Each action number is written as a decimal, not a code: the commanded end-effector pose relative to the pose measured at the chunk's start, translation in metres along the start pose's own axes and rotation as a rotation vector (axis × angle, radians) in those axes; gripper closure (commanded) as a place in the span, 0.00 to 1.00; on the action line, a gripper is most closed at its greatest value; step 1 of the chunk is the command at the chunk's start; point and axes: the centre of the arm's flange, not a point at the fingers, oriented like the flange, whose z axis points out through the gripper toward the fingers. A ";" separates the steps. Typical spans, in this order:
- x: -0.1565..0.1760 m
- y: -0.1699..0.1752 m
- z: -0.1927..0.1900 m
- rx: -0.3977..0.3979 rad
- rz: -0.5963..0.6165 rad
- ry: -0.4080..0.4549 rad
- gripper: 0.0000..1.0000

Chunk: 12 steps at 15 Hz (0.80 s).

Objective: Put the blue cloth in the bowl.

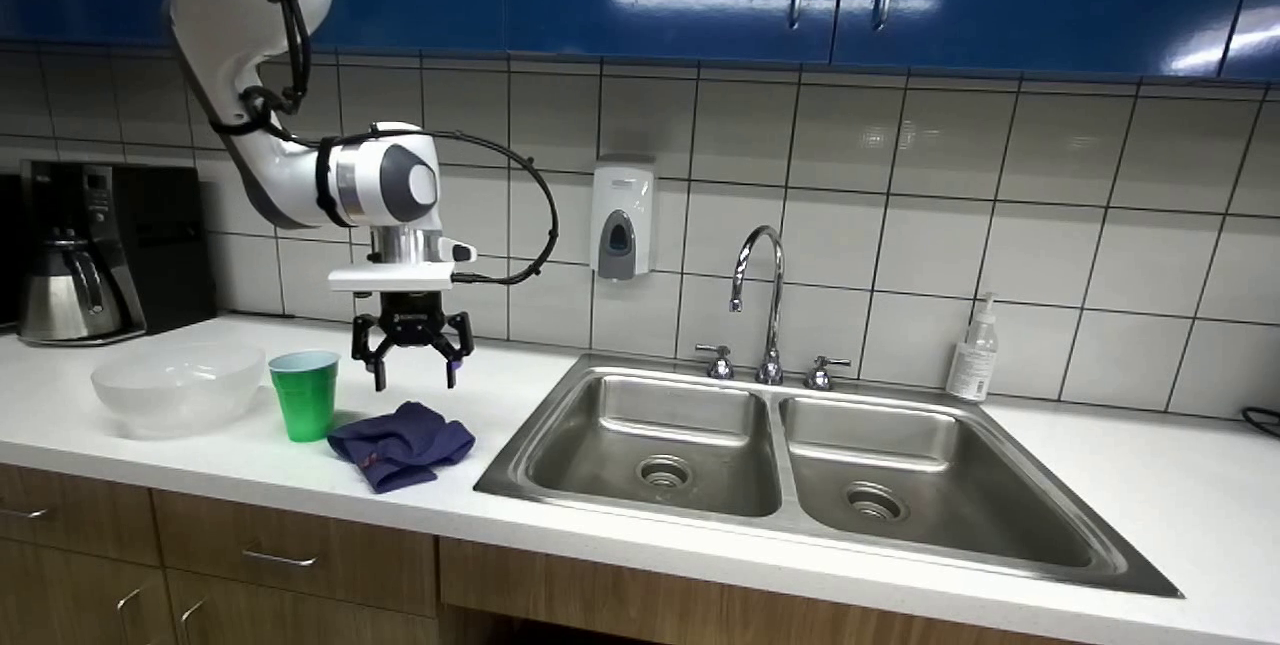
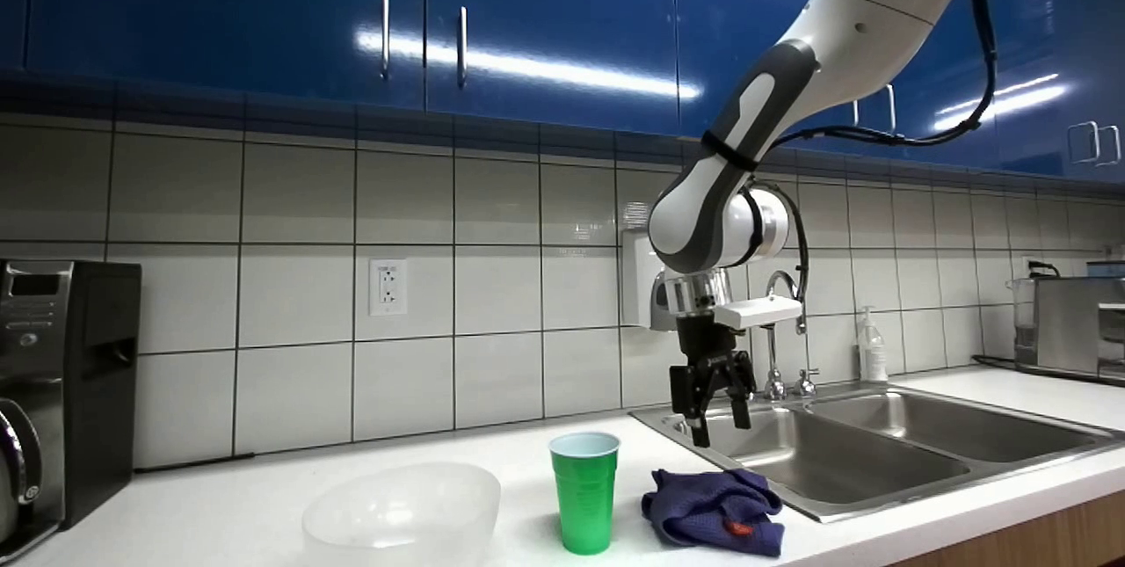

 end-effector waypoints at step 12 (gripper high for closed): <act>-0.045 -0.006 0.009 0.062 -0.462 -0.032 0.00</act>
